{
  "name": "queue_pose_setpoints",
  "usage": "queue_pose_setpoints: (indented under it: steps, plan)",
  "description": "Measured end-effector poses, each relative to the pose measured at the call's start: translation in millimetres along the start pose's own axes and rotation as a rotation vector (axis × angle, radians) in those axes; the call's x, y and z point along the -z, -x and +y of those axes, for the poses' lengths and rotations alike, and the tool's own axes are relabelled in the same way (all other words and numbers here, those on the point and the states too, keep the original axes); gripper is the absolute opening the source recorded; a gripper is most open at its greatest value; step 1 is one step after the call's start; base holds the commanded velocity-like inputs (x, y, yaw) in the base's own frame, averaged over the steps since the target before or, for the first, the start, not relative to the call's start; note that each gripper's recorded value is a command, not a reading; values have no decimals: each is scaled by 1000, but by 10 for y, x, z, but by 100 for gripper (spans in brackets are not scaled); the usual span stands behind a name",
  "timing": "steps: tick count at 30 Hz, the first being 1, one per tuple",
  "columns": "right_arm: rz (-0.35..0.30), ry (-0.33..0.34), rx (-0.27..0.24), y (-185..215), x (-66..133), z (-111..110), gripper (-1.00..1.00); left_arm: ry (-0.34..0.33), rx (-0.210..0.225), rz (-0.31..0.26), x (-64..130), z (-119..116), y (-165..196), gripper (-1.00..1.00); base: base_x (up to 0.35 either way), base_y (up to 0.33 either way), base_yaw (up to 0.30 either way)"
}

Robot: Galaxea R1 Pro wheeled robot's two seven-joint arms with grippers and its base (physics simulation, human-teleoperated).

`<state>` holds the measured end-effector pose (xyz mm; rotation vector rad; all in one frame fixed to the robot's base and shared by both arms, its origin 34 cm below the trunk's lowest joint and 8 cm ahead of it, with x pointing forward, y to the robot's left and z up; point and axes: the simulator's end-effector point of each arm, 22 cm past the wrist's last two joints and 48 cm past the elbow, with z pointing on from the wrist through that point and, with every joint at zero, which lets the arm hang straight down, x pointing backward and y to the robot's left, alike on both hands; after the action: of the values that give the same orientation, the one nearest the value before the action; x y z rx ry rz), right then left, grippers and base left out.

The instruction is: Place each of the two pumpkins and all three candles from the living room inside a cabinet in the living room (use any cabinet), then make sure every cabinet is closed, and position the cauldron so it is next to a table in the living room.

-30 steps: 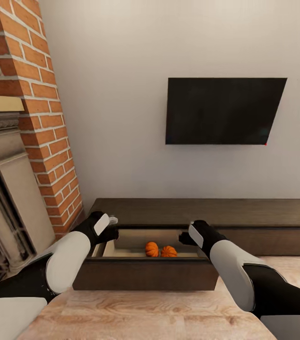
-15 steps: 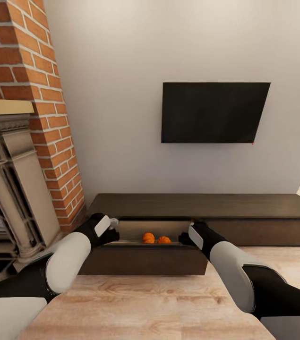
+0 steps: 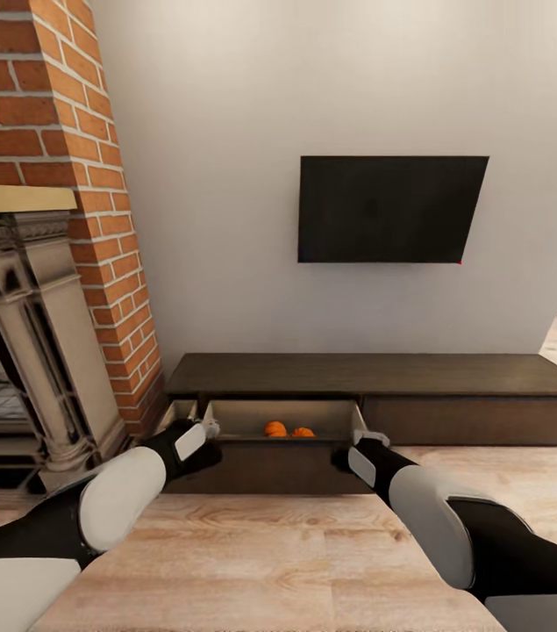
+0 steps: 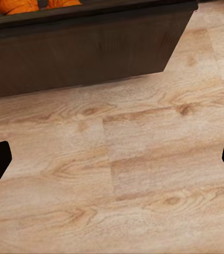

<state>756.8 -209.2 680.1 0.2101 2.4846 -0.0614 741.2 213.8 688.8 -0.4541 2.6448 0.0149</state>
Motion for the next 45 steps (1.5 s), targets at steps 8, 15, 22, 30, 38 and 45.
queue_pose_setpoints:
  steps: [8,15,22,30,38,45]
  plan:
    - [-40,-10,-20,-338,-120,-53,100,-62,17,18,-231,-2,-393,100,-10,0,0]
    - [-33,-20,-30,-869,-220,-108,100,-47,55,-22,-496,177,-825,100,0,0,0]
    - [-22,-39,-41,-1533,-283,-229,100,-23,85,-53,-714,383,-1375,100,0,0,0]
    - [3,-57,-34,-2096,-284,-357,100,-46,96,-57,-826,480,-1808,100,0,0,-11]
    - [12,43,-34,-2344,-263,-168,100,-71,96,-44,-874,523,-2136,100,0,0,-29]
    - [34,130,-32,-2537,-234,-21,100,-66,95,-28,-896,591,-2294,100,0,0,-3]
